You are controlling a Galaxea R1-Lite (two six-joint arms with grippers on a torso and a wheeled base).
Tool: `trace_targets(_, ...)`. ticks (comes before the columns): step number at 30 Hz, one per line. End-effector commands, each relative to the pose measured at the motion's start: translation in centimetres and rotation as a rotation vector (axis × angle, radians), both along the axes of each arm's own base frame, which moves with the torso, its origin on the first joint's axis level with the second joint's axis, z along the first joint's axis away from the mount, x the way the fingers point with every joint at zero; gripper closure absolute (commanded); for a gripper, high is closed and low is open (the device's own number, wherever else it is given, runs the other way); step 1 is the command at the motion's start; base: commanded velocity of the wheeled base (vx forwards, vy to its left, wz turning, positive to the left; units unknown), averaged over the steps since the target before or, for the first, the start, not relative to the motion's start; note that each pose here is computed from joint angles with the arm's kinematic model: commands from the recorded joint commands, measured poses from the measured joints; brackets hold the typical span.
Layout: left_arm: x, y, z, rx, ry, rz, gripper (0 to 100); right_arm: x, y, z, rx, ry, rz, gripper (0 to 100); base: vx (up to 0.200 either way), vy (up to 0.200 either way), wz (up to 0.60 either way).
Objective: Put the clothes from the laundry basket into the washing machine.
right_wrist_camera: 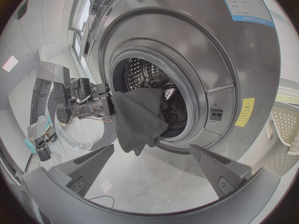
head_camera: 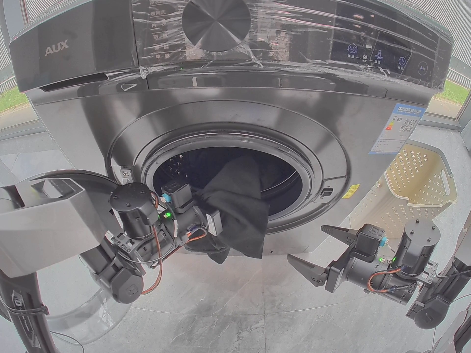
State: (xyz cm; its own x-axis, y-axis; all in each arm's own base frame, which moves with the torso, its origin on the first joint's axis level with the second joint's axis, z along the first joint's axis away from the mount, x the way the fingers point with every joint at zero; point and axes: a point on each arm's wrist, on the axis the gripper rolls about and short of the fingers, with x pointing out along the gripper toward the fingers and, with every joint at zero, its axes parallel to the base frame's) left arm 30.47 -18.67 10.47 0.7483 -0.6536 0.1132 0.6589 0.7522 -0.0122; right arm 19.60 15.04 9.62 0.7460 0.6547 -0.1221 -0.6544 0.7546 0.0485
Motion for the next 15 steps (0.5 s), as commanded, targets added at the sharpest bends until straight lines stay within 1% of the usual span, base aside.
trace_targets(1,3.9,-2.1,-1.9,-0.022,-0.015,0.024,100,-0.2,0.0,0.0,-0.001,0.001,0.004,0,0.0,0.0,0.0)
trace_targets(2,4.0,-2.1,-1.9,-0.025,-0.019,0.028,100,-0.2,0.0,0.0,-0.001,0.001,0.004,0,0.0,0.0,0.0)
trace_targets(3,5.6,-2.7,-2.4,-0.048,-0.03,0.057,100,-0.3,-0.1,-0.1,-0.005,0.006,0.003,0,0.0,0.0,0.0)
trace_targets(4,5.6,-2.7,-2.4,-0.048,-0.03,0.057,100,-0.3,-0.1,-0.1,-0.005,0.006,0.003,0,0.0,0.0,0.0)
trace_targets(5,6.8,-3.2,-2.9,-0.084,-0.028,0.077,100,-0.4,-0.2,-0.1,-0.006,0.009,0.004,0,0.0,0.0,0.0)
trace_targets(6,7.2,-3.4,-2.9,-0.101,-0.026,0.077,100,-0.4,-0.2,-0.1,-0.006,0.009,0.004,0,0.0,0.0,0.0)
trace_targets(8,7.7,-3.9,-2.8,-0.118,-0.022,0.07,100,-0.4,-0.2,0.0,-0.004,0.005,0.004,0,0.0,0.0,0.0)
trace_targets(11,8.6,-4.7,-2.1,-0.125,-0.018,0.064,100,-0.4,-0.2,0.0,-0.005,0.006,0.004,0,0.0,0.0,0.0)
trace_targets(15,10.3,-5.2,-1.9,-0.129,-0.022,0.079,100,-0.4,-0.2,-0.1,-0.006,0.009,0.004,0,0.0,0.0,0.0)
